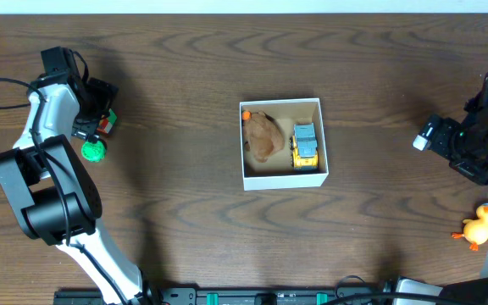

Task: Pack container
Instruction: 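Move the left gripper to the small cube and grasp it, then carry the cube with the left gripper into the box and release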

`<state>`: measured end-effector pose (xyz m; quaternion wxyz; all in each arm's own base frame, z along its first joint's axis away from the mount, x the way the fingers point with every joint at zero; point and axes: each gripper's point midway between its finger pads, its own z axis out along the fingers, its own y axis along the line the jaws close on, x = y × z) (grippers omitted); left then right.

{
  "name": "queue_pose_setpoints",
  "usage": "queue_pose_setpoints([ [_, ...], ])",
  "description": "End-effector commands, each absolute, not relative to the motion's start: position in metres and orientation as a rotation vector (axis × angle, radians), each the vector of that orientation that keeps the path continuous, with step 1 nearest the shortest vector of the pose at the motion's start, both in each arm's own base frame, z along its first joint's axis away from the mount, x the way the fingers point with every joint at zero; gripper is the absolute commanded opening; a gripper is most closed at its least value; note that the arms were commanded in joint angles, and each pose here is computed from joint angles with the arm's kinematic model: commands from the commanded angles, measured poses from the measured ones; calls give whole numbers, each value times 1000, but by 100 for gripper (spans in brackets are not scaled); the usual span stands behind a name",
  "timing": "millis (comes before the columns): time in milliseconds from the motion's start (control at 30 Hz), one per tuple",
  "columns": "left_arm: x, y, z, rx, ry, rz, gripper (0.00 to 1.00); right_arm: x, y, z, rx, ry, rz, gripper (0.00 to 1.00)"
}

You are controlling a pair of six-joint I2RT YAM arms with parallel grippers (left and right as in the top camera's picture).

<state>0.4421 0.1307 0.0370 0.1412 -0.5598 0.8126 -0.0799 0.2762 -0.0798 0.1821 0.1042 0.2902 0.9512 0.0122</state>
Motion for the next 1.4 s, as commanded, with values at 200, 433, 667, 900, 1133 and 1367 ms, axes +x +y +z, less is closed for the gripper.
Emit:
queue_pose_setpoints([
  [200,446,138,17,-1656,2346,-191,98,275,-80,180,835,2819,37,99],
  [433,448,140,17,-1649,2334,-185,98,275,-80,180,835,2820,37,99],
  [667,448,140,17,-1650,2338,-184,82,274,-80,180,830,2824,37,99],
  [900,445,139,16,-1657,2346,-180,77,274,-80,180,830,2824,37,99],
  [1133,445,139,16,-1657,2347,-179,50,275,-80,180,829,2821,36,99],
  [1367,442,138,16,-1664,2356,-177,45,275,-80,180,829,2820,36,99],
])
